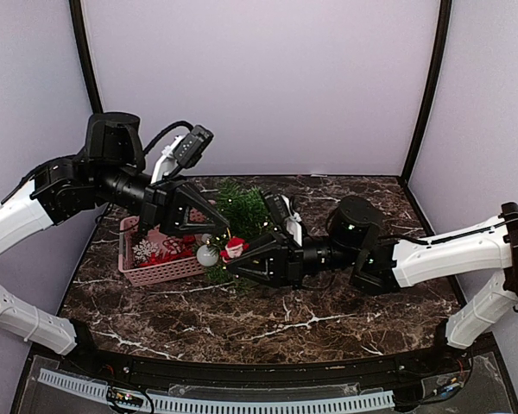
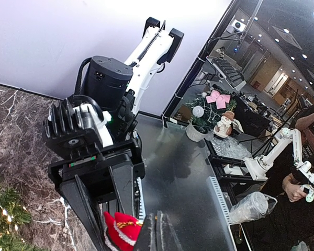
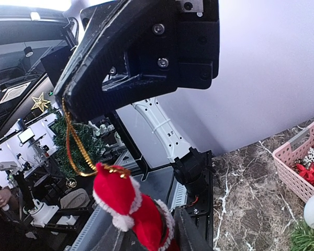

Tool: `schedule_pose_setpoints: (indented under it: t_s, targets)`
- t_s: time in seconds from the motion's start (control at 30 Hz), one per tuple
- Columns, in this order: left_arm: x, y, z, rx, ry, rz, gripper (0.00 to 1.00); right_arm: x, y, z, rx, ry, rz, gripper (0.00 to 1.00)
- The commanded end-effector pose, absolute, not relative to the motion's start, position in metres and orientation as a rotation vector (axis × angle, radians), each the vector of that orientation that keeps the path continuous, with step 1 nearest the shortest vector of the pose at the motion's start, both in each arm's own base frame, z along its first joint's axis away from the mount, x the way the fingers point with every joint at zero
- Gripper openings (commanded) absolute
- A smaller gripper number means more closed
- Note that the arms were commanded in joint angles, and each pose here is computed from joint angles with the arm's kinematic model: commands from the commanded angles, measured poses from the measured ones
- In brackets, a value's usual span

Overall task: Decorate the small christmas tree
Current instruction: Pass from the left arm to the right

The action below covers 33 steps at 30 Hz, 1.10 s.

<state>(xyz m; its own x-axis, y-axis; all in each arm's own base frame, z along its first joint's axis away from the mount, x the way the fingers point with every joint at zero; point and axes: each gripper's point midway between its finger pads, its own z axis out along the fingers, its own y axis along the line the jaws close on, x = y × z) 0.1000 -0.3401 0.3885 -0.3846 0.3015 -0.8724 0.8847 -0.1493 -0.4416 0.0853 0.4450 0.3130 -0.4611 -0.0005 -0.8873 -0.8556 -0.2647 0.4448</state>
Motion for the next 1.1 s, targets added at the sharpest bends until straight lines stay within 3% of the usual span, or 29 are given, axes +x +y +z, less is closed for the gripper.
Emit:
schedule_pose_setpoints:
  t_s: [0.0, 0.3, 0.5, 0.63, 0.73, 0.83, 1.07]
  targets:
    - [0.093, -0.333, 0.401, 1.353, 1.565, -1.551, 0.00, 0.079, 0.442, 0.335, -1.084, 1.273, 1.814, 0.25]
    - [0.100, -0.332, 0.386, 1.328, 1.616, -1.485, 0.00, 0.079, 0.431, 0.331, -1.055, 1.321, 1.794, 0.11]
    - [0.110, -0.329, 0.382, 1.286, 1.641, -1.400, 0.00, 0.084, 0.424, 0.325, -1.010, 1.381, 1.762, 0.09]
    - [0.122, -0.326, 0.375, 1.231, 1.682, -1.315, 0.27, 0.092, 0.420, 0.313, -0.965, 1.461, 1.706, 0.08]
    - [0.127, -0.324, 0.372, 1.198, 1.696, -1.283, 0.59, 0.099, 0.417, 0.303, -0.927, 1.522, 1.661, 0.08]
    - [0.131, -0.320, 0.375, 1.154, 1.685, -1.259, 0.76, 0.106, 0.413, 0.293, -0.880, 1.585, 1.618, 0.08]
    - [0.145, -0.317, 0.359, 1.005, 1.708, -1.247, 0.83, 0.128, 0.397, 0.268, -0.725, 1.748, 1.488, 0.09]
